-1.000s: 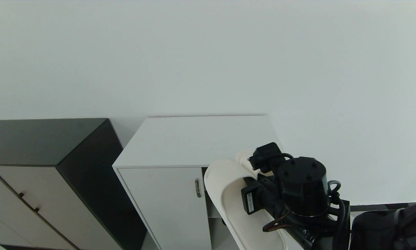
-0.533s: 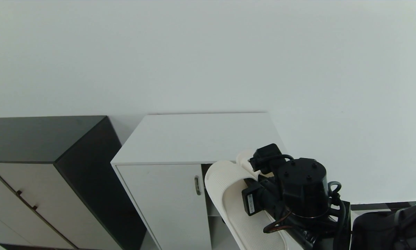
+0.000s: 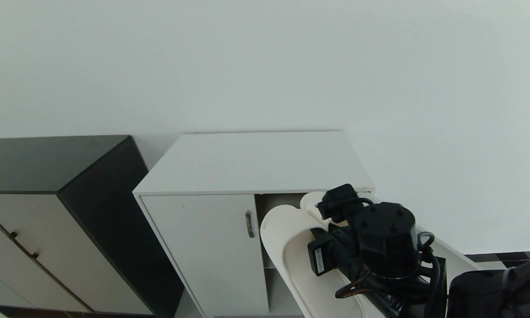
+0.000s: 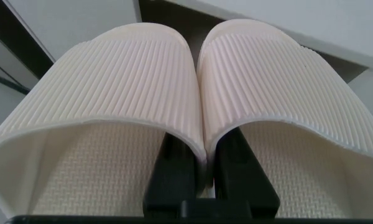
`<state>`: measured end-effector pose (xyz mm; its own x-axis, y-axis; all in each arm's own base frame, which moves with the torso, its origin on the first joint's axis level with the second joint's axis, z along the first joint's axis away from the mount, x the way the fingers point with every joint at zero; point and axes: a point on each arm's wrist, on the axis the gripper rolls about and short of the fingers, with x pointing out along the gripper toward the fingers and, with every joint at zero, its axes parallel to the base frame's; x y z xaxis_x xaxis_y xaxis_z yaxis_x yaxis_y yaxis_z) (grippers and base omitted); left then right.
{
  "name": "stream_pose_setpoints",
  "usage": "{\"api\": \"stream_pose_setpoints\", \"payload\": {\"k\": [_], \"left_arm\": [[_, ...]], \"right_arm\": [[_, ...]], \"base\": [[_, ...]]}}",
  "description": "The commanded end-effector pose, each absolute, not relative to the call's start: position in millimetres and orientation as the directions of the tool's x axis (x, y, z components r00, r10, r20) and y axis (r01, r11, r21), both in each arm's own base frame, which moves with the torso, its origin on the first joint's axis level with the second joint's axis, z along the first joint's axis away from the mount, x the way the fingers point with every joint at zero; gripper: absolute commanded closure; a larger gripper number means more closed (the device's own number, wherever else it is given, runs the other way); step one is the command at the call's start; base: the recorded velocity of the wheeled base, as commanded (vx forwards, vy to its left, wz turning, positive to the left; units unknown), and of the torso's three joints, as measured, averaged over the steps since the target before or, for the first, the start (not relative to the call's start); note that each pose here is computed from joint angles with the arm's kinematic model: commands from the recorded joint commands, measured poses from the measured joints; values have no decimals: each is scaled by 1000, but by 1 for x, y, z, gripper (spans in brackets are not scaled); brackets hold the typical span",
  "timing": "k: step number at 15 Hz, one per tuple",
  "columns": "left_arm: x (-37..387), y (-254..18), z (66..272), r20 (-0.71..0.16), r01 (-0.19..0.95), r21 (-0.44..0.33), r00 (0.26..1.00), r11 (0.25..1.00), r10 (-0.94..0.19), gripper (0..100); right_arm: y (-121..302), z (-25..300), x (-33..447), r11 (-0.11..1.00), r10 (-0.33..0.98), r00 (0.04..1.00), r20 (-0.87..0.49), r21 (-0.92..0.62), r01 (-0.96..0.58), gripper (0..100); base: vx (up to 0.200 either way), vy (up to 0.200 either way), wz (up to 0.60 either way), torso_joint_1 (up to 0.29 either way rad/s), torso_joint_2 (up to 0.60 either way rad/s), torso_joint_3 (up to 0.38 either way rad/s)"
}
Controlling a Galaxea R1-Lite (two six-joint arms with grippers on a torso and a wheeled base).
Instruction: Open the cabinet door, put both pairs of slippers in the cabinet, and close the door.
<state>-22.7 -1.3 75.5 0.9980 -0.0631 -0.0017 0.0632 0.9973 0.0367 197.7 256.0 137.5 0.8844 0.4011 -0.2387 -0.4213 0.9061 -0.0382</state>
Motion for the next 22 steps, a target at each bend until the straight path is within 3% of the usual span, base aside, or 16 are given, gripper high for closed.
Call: {"api": "stream_pose_setpoints", "payload": {"k": [1, 22], "left_arm": [[-23, -1, 76, -2, 63, 37, 998, 997, -63, 100], [-23, -1, 76, -2, 61, 31, 998, 998, -61, 100]], "right_arm": [[257, 137, 197, 904, 404, 882, -241, -40, -425, 100], [257, 133, 197, 904, 402, 881, -250, -44, -425, 100]], "base": [[0, 0, 0, -227, 525, 300], [0, 0, 0, -181, 506, 320]]}}
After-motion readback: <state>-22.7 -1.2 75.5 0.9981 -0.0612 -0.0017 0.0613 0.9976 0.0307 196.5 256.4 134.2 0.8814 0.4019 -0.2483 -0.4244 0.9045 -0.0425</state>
